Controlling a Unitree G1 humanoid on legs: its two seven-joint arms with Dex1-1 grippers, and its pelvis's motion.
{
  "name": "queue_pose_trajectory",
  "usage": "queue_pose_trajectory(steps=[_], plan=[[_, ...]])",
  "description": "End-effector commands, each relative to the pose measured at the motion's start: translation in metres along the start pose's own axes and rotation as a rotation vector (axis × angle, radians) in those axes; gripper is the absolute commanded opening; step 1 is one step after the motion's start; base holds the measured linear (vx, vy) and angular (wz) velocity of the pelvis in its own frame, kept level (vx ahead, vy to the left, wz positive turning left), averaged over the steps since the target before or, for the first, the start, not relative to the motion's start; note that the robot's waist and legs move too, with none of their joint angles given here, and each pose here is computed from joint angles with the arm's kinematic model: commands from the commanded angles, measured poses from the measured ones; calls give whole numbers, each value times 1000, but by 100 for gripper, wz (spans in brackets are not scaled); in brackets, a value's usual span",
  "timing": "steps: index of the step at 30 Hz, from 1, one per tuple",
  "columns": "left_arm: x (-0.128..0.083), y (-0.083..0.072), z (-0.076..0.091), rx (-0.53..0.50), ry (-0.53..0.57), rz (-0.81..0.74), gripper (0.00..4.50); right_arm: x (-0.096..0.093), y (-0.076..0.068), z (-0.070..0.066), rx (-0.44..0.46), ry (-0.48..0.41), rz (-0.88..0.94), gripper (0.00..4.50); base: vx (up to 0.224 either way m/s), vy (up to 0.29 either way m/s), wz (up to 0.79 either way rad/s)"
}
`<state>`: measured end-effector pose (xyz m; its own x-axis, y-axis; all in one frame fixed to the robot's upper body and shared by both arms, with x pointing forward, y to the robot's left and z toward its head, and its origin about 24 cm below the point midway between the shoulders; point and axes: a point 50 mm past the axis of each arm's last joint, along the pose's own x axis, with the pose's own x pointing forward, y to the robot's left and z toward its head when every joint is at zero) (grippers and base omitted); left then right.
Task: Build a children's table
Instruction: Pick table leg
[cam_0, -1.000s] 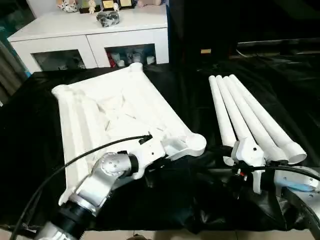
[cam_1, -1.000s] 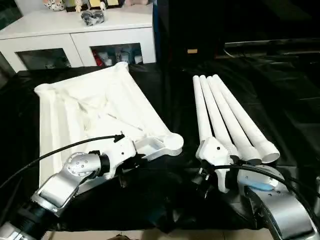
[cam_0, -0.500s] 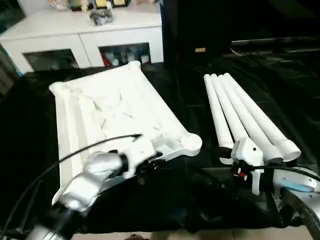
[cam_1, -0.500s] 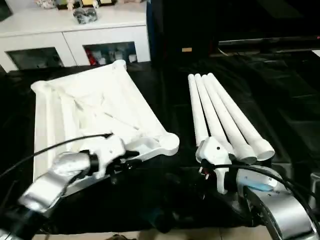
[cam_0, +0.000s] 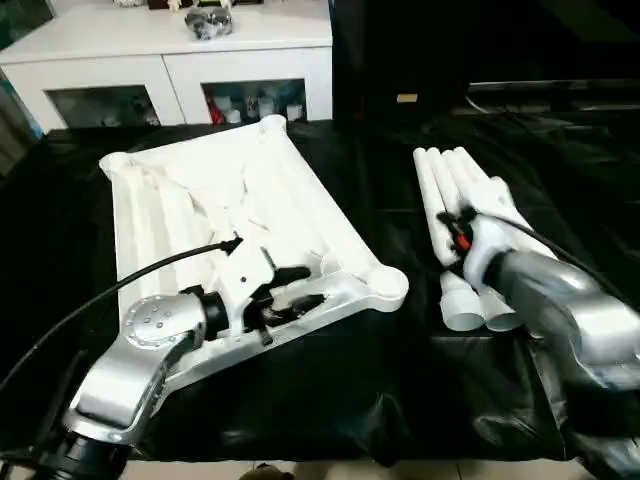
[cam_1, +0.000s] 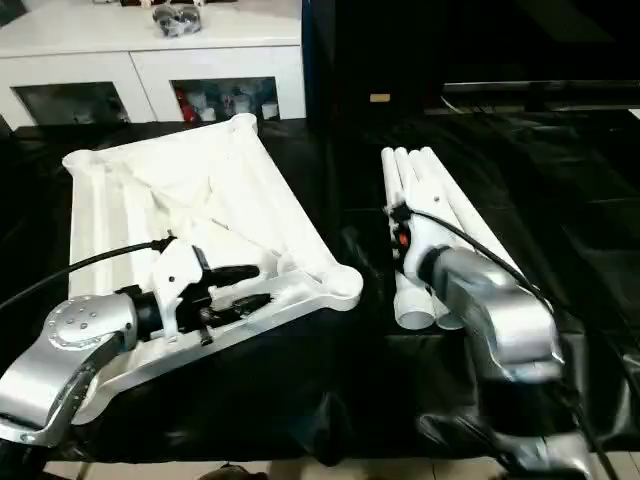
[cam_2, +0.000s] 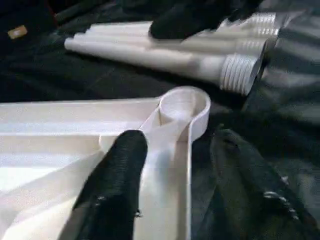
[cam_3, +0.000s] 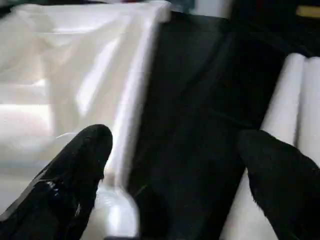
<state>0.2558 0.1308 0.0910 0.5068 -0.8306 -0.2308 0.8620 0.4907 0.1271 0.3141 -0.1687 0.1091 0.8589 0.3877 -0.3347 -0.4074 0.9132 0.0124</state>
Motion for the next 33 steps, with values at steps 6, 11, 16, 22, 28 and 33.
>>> queue_pose_trajectory(steps=[6,11,16,22,28,33], plan=[[-3,-6,15,-6,-39,-3,316,8,-21,-2,86,109,-231,450,0,0,0],[-4,-11,25,-7,-27,-71,348,13,-20,-7,105,198,-235,450,0,0,0],[-2,-11,26,-20,2,-71,373,19,-13,-12,141,265,-190,450,0,0,0],[-2,-12,25,-13,26,-73,373,23,-12,-16,126,314,-198,450,0,0,0],[-2,-14,25,-27,30,-72,373,28,-17,-12,158,322,-232,450,0,0,0],[-3,-14,25,-29,38,-75,373,29,-15,-17,198,389,-200,450,0,0,0]])
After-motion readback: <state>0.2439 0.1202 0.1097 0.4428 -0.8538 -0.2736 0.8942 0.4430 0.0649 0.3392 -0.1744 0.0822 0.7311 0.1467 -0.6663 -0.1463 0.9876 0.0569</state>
